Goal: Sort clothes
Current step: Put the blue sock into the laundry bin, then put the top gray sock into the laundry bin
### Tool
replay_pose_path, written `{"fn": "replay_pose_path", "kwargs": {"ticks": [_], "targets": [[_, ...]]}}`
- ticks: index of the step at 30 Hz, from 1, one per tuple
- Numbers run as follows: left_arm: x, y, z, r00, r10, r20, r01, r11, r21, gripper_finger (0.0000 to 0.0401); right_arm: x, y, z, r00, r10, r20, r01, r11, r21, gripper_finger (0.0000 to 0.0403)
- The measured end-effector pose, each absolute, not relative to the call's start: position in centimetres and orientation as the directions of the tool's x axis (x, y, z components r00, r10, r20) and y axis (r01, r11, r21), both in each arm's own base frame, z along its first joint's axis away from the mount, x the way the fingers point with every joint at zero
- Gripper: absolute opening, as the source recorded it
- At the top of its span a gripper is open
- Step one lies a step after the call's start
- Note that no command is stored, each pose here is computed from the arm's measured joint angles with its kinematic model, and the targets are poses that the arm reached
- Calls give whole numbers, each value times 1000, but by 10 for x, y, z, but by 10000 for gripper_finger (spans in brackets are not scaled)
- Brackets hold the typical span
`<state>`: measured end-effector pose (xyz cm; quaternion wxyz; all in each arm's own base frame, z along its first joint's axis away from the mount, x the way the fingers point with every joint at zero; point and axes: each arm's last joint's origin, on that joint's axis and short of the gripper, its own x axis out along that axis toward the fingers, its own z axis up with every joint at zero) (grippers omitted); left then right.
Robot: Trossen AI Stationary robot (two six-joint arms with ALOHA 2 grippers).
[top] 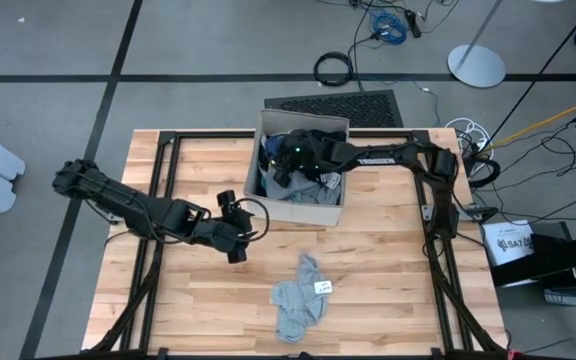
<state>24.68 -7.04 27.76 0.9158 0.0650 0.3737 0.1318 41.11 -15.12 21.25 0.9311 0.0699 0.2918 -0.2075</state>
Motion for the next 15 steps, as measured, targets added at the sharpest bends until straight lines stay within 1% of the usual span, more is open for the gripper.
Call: {"fn": "replay_pose_path", "kwargs": {"ticks": [6, 12, 15], "targets": [[247, -70, 278, 686, 288, -668, -192, 957, 216, 223, 394, -143, 262, 795, -357, -491, 419, 908, 18, 0], [247, -71, 277, 686, 266, -677, -176, 964, 200, 223, 367, -124, 308, 817, -347, -462, 389, 921, -4, 0], [247, -71, 277, 687, 257, -679, -171, 966, 193, 223, 351, -109, 328, 821, -326, -470, 362, 932, -13, 0]]}}
